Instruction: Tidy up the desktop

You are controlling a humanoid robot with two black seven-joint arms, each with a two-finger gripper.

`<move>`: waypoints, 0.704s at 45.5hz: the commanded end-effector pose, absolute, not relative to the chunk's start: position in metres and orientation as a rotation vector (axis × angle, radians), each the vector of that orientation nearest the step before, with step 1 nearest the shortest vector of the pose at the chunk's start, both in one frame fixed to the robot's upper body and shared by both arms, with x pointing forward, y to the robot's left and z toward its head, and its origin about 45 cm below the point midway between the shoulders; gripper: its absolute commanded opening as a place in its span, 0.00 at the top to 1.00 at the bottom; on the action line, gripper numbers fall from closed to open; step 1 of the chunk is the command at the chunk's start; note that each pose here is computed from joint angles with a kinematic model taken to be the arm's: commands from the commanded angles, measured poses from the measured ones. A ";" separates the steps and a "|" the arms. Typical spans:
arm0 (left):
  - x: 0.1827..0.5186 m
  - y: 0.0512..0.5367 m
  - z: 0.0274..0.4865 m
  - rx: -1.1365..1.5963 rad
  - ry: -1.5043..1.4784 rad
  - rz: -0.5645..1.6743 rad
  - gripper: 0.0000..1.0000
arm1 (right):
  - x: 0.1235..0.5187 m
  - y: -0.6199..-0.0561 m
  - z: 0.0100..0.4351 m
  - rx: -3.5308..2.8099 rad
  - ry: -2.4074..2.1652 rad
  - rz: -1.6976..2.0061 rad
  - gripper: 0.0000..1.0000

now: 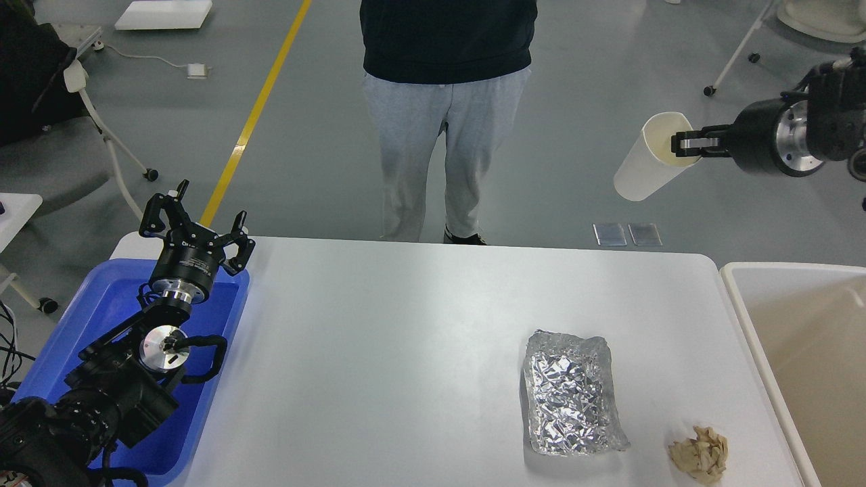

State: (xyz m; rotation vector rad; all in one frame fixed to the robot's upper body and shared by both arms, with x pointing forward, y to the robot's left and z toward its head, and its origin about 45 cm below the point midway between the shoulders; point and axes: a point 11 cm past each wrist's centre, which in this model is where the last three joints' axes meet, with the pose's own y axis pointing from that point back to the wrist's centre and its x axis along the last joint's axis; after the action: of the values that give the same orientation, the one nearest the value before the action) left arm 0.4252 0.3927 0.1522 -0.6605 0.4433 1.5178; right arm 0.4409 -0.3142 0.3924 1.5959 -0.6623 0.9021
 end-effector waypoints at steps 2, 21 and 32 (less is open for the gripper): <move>0.425 0.392 0.152 -0.661 0.443 1.517 0.00 | 0.434 -0.342 0.404 1.580 -0.737 0.878 1.00; 0.425 0.393 0.152 -0.662 0.442 1.517 0.00 | 0.379 -0.498 0.366 1.489 -1.145 0.558 1.00; 0.425 0.393 0.152 -0.661 0.442 1.520 0.00 | 0.341 -0.555 0.333 1.423 -1.329 0.397 1.00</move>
State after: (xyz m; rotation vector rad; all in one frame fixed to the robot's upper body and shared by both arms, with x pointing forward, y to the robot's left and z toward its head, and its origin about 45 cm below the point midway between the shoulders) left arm 0.4251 0.3932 0.1523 -0.6606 0.4424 1.5188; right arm 0.3805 -0.4938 0.3563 1.5109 -1.1521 0.5265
